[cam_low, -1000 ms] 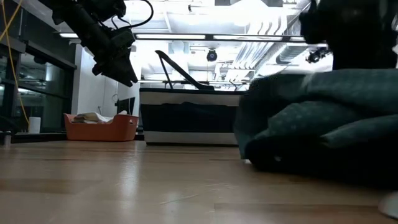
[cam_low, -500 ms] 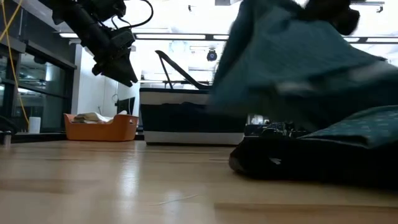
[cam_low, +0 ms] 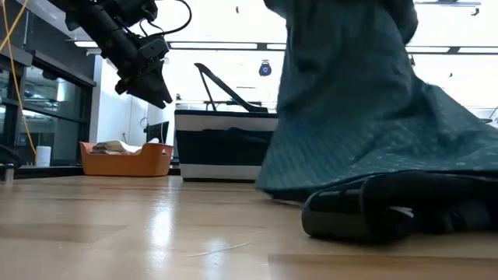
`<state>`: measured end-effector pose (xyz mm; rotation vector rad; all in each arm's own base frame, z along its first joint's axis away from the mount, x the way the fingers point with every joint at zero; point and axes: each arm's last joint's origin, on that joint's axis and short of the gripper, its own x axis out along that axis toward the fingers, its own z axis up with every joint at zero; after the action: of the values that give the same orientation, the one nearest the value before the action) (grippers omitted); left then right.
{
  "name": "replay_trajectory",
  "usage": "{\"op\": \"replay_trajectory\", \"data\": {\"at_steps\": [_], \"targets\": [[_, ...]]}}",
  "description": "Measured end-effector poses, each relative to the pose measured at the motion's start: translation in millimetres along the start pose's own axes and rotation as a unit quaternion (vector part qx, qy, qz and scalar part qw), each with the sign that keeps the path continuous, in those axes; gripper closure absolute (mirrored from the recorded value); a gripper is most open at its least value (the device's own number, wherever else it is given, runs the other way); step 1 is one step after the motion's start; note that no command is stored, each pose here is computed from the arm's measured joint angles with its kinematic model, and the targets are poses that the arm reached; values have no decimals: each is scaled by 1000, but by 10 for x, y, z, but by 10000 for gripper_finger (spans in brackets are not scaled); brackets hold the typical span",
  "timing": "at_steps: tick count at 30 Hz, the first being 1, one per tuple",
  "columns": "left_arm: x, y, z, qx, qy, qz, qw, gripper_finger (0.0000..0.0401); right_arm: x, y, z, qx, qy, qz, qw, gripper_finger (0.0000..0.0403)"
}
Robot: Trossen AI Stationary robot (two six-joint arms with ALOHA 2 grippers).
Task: Pick & Place Cloths
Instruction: Put the blue shirt into the blue bin
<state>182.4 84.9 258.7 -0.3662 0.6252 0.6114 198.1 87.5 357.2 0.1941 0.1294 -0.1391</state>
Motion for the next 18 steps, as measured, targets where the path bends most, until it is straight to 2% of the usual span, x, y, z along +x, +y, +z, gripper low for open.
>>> {"op": "replay_trajectory", "data": {"at_steps": [10, 18], "targets": [[0, 0, 0, 0, 0, 0, 1000, 222, -212, -98, 306, -77, -105, -24, 991, 374], [0, 0, 0, -4, 0, 0, 1000, 222, -391, -147, 579, -136, -212, -41, 967, 374]]}}
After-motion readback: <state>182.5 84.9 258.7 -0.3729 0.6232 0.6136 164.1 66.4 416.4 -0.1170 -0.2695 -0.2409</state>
